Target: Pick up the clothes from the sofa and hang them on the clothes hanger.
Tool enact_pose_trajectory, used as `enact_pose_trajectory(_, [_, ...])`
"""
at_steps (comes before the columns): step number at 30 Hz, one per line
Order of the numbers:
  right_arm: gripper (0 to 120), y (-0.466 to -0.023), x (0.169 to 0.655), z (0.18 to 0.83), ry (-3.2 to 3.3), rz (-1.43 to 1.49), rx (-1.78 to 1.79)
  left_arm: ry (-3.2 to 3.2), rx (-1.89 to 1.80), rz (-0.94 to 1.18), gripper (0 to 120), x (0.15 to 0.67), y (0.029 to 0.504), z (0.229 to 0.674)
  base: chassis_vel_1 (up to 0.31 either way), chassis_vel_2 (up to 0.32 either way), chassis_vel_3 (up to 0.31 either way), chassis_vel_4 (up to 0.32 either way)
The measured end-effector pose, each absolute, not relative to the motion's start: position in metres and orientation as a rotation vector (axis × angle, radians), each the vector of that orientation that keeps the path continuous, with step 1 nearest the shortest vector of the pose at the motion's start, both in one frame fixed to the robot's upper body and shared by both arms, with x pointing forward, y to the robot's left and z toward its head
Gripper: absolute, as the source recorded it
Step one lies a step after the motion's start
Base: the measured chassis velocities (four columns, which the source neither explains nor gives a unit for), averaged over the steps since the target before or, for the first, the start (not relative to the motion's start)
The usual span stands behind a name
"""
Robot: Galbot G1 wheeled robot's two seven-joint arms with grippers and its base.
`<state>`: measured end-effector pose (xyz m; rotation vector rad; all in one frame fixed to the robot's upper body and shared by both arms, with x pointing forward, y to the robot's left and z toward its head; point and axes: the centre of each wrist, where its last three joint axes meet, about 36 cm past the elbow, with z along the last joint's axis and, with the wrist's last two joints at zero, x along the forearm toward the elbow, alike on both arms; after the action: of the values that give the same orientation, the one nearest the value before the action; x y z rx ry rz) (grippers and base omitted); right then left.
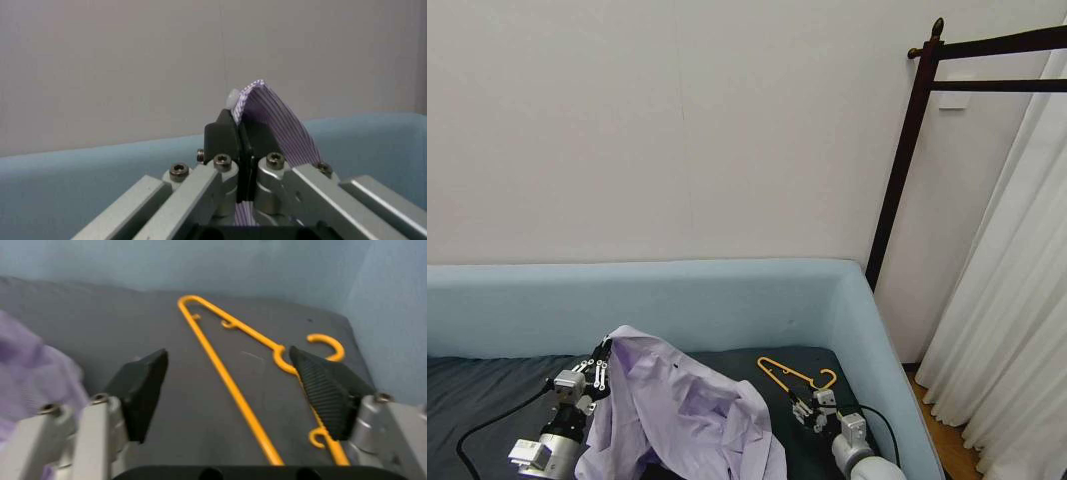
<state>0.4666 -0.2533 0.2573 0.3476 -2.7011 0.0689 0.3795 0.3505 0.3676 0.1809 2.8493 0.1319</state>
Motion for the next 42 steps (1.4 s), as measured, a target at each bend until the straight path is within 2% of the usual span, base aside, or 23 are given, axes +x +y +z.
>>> enact_pose_trajectory(2, [84,-0.263,0.476,0.246,-2.679,0.107,0.317,2.851,0.18,0.133,0,0.38,0.351,0.367,0.0,0.0,0.0,0.0])
enact_pose_trajectory(3, [84,-0.263,0.476,0.246,-2.679,0.107,0.317,2.851,0.18,0.133,0,0.38,0.351,0.367,0.0,0.0,0.0,0.0])
enact_pose_trajectory(6, [97,-0.278,0.497,0.226,-2.627,0.181,0.291,2.854,0.179,0.13,0,0.378,0.35,0.366,0.0,0.0,0.0,0.0])
enact_pose_trajectory(12, [100,-0.296,0.528,0.213,-2.558,0.21,0.301,2.849,0.174,0.127,0,0.377,0.349,0.368,0.0,0.0,0.0,0.0])
enact_pose_trajectory(16, [86,-0.304,0.539,0.208,-2.521,0.193,0.267,2.844,0.168,0.13,0,0.376,0.352,0.37,0.0,0.0,0.0,0.0])
enact_pose_trajectory(19, [82,-0.31,0.538,0.205,-2.504,0.188,0.263,2.843,0.166,0.132,0,0.377,0.353,0.37,0.0,0.0,0.0,0.0])
enact_pose_trajectory(31, [74,-0.3,0.556,0.191,-2.45,0.124,0.198,2.842,0.164,0.128,0,0.377,0.353,0.369,0.0,0.0,0.0,0.0])
enact_pose_trajectory(37, [56,-0.297,0.56,0.189,-2.432,0.094,0.179,2.841,0.157,0.128,0,0.378,0.356,0.369,0.0,0.0,0.0,0.0])
enact_pose_trajectory(38, [56,-0.297,0.56,0.189,-2.432,0.094,0.179,2.841,0.157,0.128,0,0.378,0.356,0.369,0.0,0.0,0.0,0.0])
enact_pose_trajectory(41, [39,-0.299,0.56,0.191,-2.44,0.094,0.18,2.84,0.157,0.121,0,0.379,0.354,0.367,0.0,0.0,0.0,0.0])
enact_pose_trajectory(42, [39,-0.299,0.56,0.191,-2.44,0.094,0.18,2.84,0.157,0.121,0,0.379,0.354,0.367,0.0,0.0,0.0,0.0])
